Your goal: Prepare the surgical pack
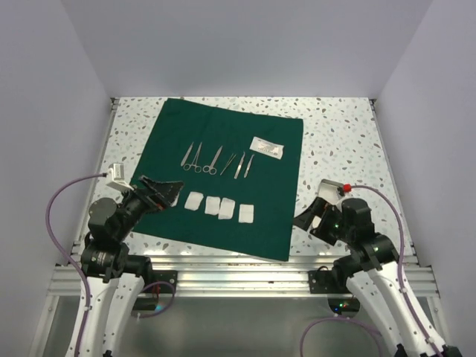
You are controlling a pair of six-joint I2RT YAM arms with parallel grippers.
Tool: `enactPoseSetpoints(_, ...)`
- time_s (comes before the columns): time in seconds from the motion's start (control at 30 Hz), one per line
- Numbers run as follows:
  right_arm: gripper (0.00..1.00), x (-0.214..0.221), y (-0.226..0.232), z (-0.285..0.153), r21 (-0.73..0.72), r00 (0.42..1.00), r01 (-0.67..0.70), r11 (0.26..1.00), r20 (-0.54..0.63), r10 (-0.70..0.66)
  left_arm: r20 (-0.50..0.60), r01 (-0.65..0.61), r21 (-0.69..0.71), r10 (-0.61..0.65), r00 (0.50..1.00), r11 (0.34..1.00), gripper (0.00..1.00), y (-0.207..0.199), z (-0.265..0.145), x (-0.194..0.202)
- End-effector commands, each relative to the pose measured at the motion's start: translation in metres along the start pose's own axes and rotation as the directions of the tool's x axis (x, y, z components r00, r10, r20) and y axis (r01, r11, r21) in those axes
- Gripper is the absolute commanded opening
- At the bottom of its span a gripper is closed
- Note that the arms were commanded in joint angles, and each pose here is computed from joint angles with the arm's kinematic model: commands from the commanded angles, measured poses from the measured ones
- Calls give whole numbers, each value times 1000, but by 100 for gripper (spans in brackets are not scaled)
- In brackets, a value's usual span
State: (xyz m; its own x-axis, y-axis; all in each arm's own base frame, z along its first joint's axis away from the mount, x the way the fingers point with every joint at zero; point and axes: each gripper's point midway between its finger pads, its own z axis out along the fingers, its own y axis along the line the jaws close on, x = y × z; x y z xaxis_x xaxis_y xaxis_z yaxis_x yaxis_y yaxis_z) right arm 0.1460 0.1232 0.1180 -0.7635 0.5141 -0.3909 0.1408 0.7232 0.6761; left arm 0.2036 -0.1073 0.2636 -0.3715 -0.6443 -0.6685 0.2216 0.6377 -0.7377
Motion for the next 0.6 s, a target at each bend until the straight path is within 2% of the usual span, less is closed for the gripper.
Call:
enactPoseSetpoints(0.0,99,-22,3,6,51,990,138,989,11,-139,-96,-38,-11,36,995,999,100,9,1,18)
enactPoseSetpoints(0.03,99,-29,3,11,73,988,151,986,12,-152,-119,-30,-27,27,993,999,100,14,3,23)
enactPoseSetpoints(0.07,99,-29,-1,22,113,988,151,982,-41,-148,-129,-28,-36,24,991,999,100,17,5,25)
enactPoseSetpoints(0.13,99,-47,12,34,90,982,188,978,-11,-188,-160,-22,-55,13,987,998,99,25,9,32)
enactPoseSetpoints(0.17,99,-50,9,46,113,981,192,975,-36,-189,-167,-21,-56,11,986,998,99,26,11,33)
enactPoseSetpoints(0.23,99,-72,25,59,94,973,228,969,6,-230,-181,-16,-32,10,983,999,97,27,15,38)
enactPoseSetpoints(0.3,99,-91,28,79,142,968,249,958,-8,-251,-189,1,-9,-3,982,1000,95,25,18,41)
enactPoseSetpoints(0.43,95,-130,53,122,154,953,296,943,15,-302,-207,26,-36,-33,978,999,83,35,29,45)
enactPoseSetpoints(0.47,89,-135,53,134,165,952,300,940,5,-305,-214,17,-52,-28,976,999,78,39,30,46)
enactPoseSetpoints(0.5,85,-150,65,141,159,950,302,940,27,-310,-210,12,-85,-30,977,996,77,44,32,45)
enactPoseSetpoints(0.53,82,-147,55,165,183,954,297,937,-22,-299,-220,11,-110,-35,975,994,77,49,33,45)
enactPoseSetpoints(0.57,74,-161,69,173,160,952,303,940,-1,-307,-222,-8,-116,-18,975,993,76,51,34,45)
